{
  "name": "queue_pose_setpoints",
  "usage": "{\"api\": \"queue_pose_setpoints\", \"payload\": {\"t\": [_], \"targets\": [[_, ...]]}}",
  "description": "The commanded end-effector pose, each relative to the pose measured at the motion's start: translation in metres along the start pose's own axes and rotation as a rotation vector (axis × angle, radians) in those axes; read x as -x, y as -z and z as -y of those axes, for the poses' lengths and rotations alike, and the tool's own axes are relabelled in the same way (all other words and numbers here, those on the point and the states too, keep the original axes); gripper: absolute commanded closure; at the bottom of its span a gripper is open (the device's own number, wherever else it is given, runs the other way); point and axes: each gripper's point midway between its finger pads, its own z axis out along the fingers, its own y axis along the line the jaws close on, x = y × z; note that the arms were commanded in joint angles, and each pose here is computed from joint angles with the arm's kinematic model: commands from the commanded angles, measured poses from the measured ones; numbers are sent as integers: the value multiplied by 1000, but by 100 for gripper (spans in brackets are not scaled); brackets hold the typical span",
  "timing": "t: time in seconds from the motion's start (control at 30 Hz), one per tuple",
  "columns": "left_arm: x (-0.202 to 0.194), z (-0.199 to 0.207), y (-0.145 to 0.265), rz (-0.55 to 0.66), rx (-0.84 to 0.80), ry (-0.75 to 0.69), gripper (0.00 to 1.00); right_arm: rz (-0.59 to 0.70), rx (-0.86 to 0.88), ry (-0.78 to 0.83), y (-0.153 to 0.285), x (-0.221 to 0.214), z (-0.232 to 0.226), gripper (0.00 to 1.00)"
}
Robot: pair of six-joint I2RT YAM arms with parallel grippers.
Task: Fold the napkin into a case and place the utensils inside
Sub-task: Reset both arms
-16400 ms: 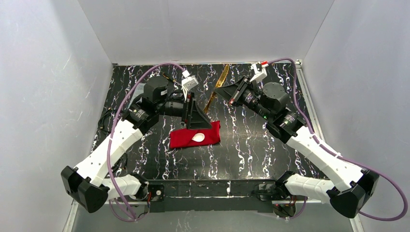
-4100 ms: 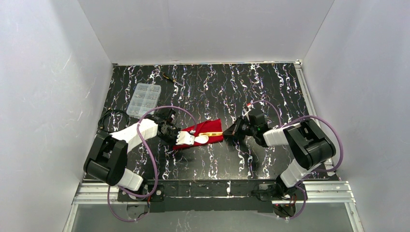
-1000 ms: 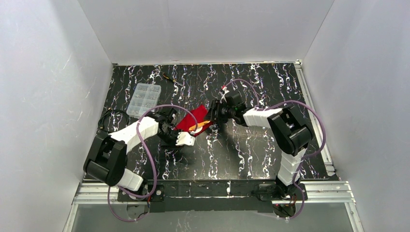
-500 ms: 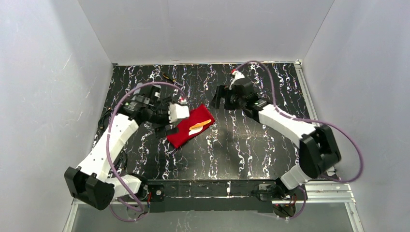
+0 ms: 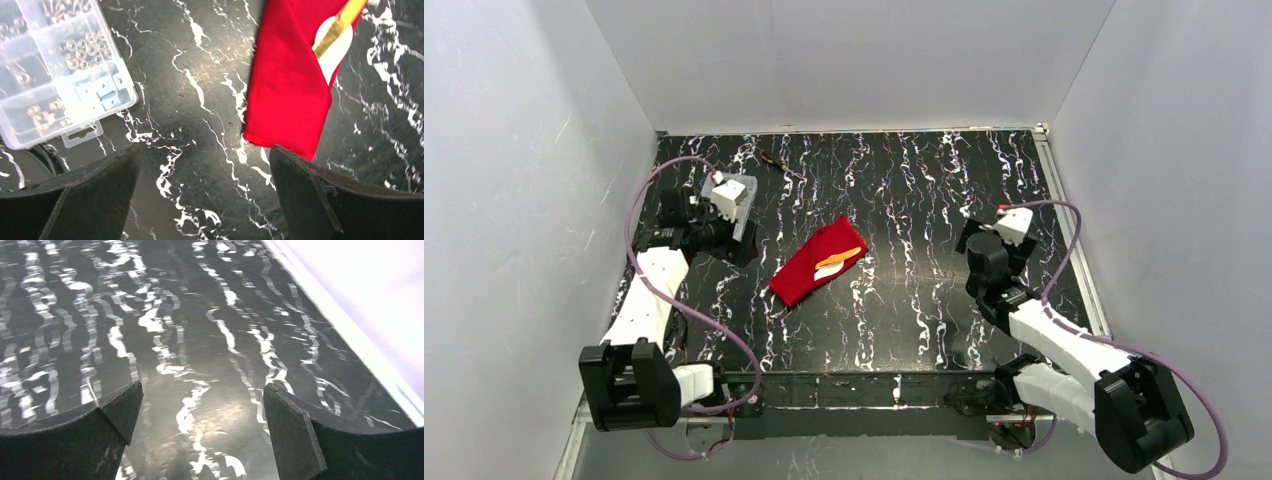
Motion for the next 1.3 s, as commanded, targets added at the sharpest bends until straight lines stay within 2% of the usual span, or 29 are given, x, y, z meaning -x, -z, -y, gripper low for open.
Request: {"api": "queue_pose_setpoints", "payload": {"t": [0.0,0.13,0.27,0.4,0.6,0.7,0.87,0.93,1.03,1.07,1.17,1.27], "targets": [[20,-17,-15,168,-24,165,1,188,-250,-117,-8,33,48,1],[9,-33,-31,200,0,220,1,170,-325,-119,-19,15,70,1],[2,-56,-43,320,114,230,1,139,-388,-115,-32,-4,91,1],[-3,-55,-54,432,134,239,1,97,-389,-94,-47,-20,98,1],[-14,-67,-76,434,150,296,1,25,-354,-40,-73,-45,106,1],[-15,-69,-85,461,140,309,2,31,-357,-38,-82,-47,106,1],[-16,-66,-83,492,144,280,1,53,-240,16,-86,-50,89,1],[-19,-59,-80,524,157,243,2,59,-128,61,-87,-50,72,1],[-23,-60,-78,548,207,229,2,79,139,203,-85,-61,28,1],[-23,-61,-78,547,216,235,1,90,169,232,-86,-62,21,1],[-26,-58,-87,549,257,179,2,57,108,206,-90,-65,30,1],[-30,-56,-88,518,259,182,1,30,113,191,-94,-67,32,1]]}}
